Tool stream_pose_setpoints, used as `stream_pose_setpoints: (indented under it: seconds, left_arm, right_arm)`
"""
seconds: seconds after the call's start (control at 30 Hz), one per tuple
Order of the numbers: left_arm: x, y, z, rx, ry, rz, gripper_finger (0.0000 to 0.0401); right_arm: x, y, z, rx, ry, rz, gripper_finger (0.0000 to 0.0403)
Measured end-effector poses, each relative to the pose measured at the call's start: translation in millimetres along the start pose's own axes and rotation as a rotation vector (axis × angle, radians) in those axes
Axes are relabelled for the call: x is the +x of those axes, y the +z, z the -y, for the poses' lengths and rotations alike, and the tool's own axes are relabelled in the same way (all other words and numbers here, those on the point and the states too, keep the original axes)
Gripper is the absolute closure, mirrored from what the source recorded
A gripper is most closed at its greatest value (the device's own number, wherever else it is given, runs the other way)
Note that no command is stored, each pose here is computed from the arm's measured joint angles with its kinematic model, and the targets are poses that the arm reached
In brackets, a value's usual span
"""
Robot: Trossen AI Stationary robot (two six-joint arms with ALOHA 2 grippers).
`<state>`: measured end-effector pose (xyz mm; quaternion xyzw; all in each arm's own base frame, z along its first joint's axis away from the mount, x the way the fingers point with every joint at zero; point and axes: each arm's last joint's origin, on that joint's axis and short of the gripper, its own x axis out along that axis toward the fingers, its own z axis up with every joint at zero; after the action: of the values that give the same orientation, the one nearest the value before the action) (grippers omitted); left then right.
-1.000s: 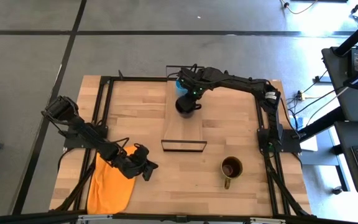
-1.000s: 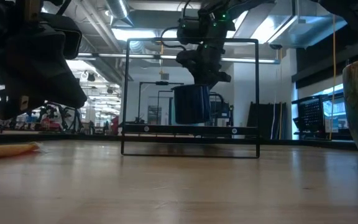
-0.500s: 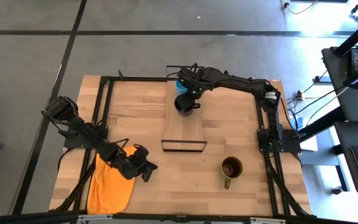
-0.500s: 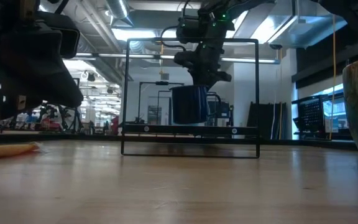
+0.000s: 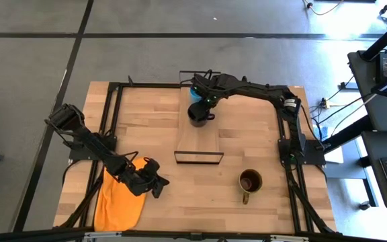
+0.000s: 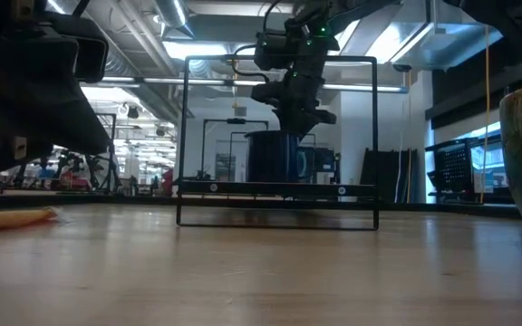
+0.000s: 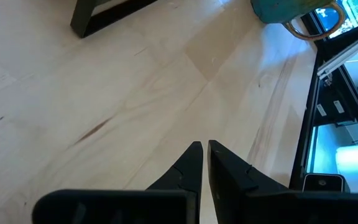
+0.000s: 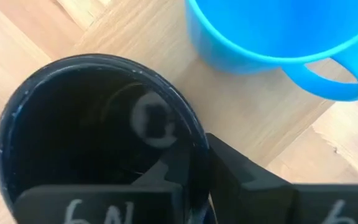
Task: Stack small to large cups/mugs on shelf
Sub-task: Put the dark blue mug on the shelf, then put the green mug on the shelf
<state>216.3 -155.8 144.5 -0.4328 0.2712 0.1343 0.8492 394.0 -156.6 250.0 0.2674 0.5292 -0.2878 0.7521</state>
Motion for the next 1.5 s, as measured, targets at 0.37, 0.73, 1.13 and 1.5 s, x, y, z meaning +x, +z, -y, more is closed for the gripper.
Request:
stream_pose_setpoints:
  seconds: [0.37, 0.73, 1.13, 1.5]
  left_arm:
    - [-0.3, -0.5, 0.1, -0.008, 0.000, 0.003, 0.0382]
    - [-0.3, -0.5, 0.1, -0.008, 0.000, 0.002, 0.0382]
    - [-0.3, -0.5, 0.1, -0.008, 0.000, 0.002, 0.0382]
    - [-2.1, -1.5, 1.9, -0.009, -0.009, 0.053, 0.0382]
  right_arm:
    - [0.5, 2.6, 6.4, -0.029, -0.027, 0.007, 0.0290]
    - [0.6, 3.9, 10.9, -0.035, -0.089, 0.025, 0.0288]
    - [-37.7, 19.6, 5.0, -0.055, -0.048, 0.094, 0.0258]
    - [-121.3, -4.6, -7.3, -0.148, -0.124, -0.017, 0.0249]
